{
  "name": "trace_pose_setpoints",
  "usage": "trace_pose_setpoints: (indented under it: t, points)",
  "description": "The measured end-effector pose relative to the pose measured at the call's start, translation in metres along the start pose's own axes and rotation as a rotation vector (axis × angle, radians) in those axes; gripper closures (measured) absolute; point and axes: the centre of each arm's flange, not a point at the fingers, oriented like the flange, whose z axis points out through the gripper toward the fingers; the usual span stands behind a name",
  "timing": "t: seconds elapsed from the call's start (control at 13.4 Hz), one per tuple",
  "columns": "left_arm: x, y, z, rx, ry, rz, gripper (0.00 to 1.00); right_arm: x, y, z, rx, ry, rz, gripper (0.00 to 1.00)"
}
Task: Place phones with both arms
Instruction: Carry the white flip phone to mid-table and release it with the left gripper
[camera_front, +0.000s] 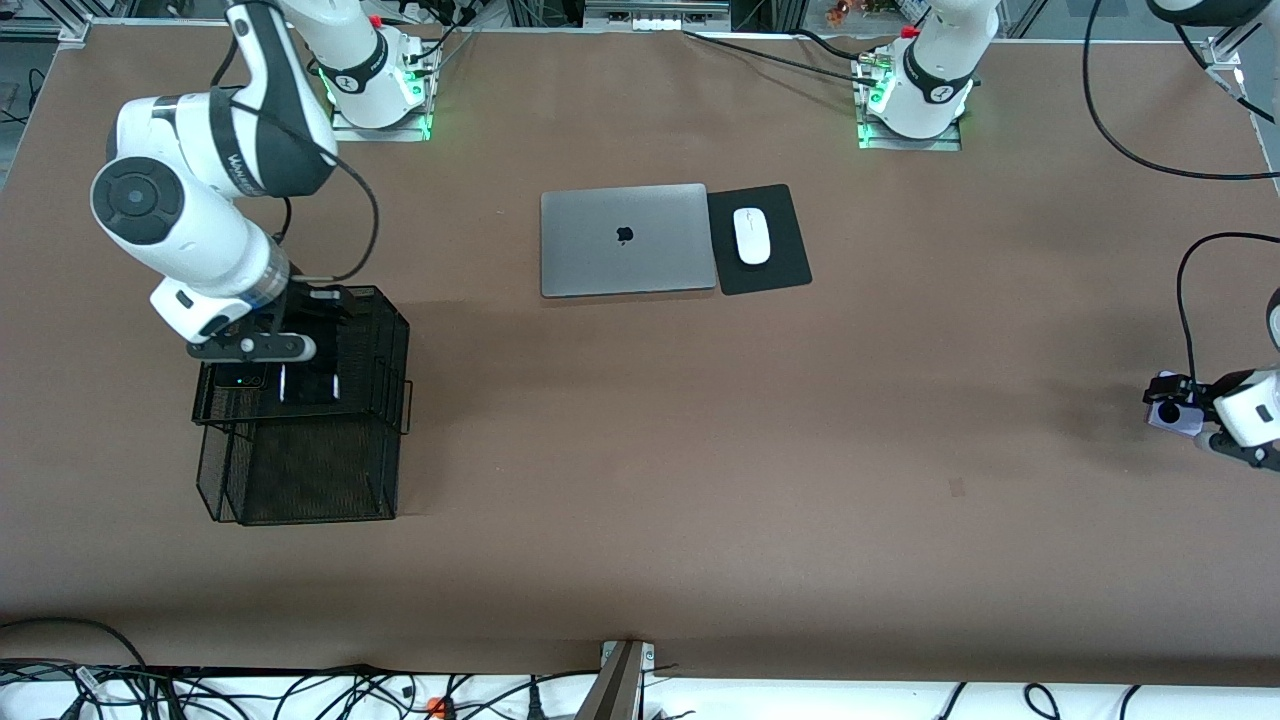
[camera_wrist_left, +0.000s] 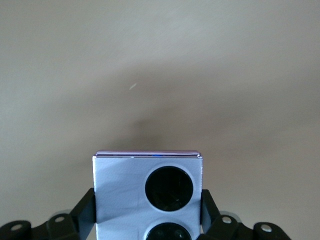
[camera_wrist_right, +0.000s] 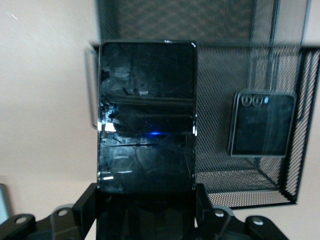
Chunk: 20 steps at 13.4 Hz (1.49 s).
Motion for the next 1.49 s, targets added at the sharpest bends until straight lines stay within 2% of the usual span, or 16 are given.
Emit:
trace_pose_setpoints:
  t: [0.07,0.22,0.45,0.67,0.82,0.89,1.04,1.12,1.34,1.49]
  points:
    - [0.019,0.023,-0.013,-0.003,-0.001,0.02,0.15,-0.009,0.001,0.016,0.005,-0.005,-0.002,0.21]
    - [0.053,0.071,-0.022,-0.059,0.03,0.017,0.15,-0.016,-0.004,0.035,0.003,-0.01,-0.011,0.21]
    - [0.099,0.152,-0.023,-0.109,0.032,-0.085,0.15,-0.012,-0.004,0.046,-0.004,0.003,-0.01,0.21]
    - [0.144,0.264,-0.018,-0.13,-0.001,-0.199,0.15,-0.006,-0.001,0.054,0.001,0.023,0.007,0.21]
    - [0.17,0.352,-0.003,-0.194,-0.019,-0.224,0.15,-0.004,0.0,0.062,0.019,0.016,0.033,0.21]
    - [0.181,0.391,0.005,-0.222,-0.006,-0.249,0.15,-0.002,0.0,0.063,0.022,0.018,0.037,0.21]
    - [0.199,0.456,0.02,-0.251,0.041,-0.333,0.15,-0.002,0.0,0.064,0.023,0.017,0.039,0.04]
    - [0.205,0.489,0.029,-0.26,0.06,-0.377,0.15,-0.001,0.0,0.063,0.023,0.02,0.04,0.0]
    - [0.212,0.589,0.054,-0.289,0.11,-0.481,0.15,0.006,0.001,0.046,0.025,0.022,0.04,0.0]
    - [0.211,0.632,0.06,-0.357,0.139,-0.5,0.15,0.013,0.003,0.016,0.027,-0.001,0.041,0.0]
